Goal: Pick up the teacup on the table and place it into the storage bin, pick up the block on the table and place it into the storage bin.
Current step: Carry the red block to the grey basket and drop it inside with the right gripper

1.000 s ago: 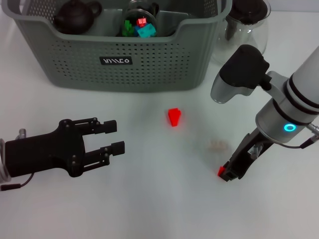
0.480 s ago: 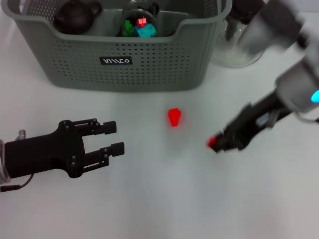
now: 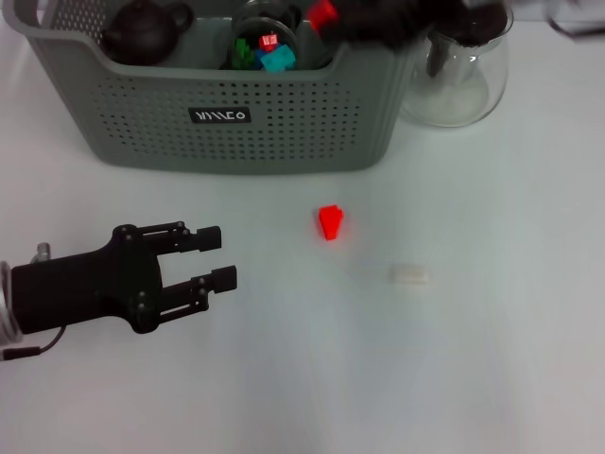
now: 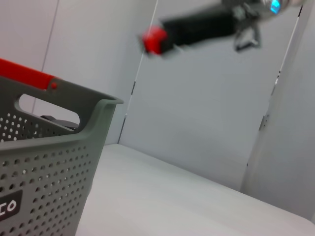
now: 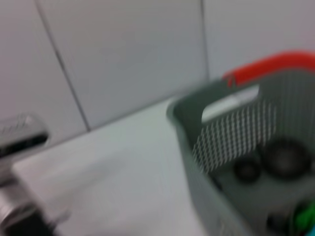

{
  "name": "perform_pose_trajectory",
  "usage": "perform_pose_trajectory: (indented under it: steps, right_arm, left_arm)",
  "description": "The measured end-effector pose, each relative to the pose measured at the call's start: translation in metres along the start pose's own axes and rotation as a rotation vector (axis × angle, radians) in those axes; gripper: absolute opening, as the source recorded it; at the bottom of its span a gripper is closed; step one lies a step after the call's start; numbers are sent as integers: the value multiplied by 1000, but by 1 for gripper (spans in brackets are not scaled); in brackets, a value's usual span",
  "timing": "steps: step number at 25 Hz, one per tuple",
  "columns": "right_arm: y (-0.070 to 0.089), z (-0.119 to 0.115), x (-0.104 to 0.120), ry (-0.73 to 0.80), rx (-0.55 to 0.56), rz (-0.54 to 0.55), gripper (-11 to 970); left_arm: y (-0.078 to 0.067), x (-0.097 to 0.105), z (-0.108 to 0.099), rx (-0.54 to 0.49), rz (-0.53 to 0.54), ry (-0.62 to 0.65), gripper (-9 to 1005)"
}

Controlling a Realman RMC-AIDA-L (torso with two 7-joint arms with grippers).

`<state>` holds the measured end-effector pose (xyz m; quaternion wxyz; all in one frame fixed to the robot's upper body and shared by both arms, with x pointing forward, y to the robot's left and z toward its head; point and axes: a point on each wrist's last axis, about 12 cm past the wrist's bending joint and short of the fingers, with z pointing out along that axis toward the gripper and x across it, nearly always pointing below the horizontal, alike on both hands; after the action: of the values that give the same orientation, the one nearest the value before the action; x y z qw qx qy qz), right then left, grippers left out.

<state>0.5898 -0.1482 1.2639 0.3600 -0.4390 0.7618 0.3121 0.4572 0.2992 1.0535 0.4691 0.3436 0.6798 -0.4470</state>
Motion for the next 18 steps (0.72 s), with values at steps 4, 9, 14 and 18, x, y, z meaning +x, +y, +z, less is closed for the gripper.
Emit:
perform_pose_trajectory:
  steps: [4, 9, 14, 18]
  right_arm:
    - [-6, 35, -34, -45, 79, -28, 157]
    - [-27, 84, -63, 19, 222, -12, 157]
    - [-42, 128, -69, 140, 315, 2, 157]
    - [-48, 147, -60, 208, 380, 23, 156]
  left_arm:
    - [1, 0, 1, -5, -3, 1, 539]
    - [2, 2, 2, -15, -8, 5, 539]
    - [2, 2, 4, -12, -11, 2, 539]
    - [2, 2, 5, -9, -15, 0, 539]
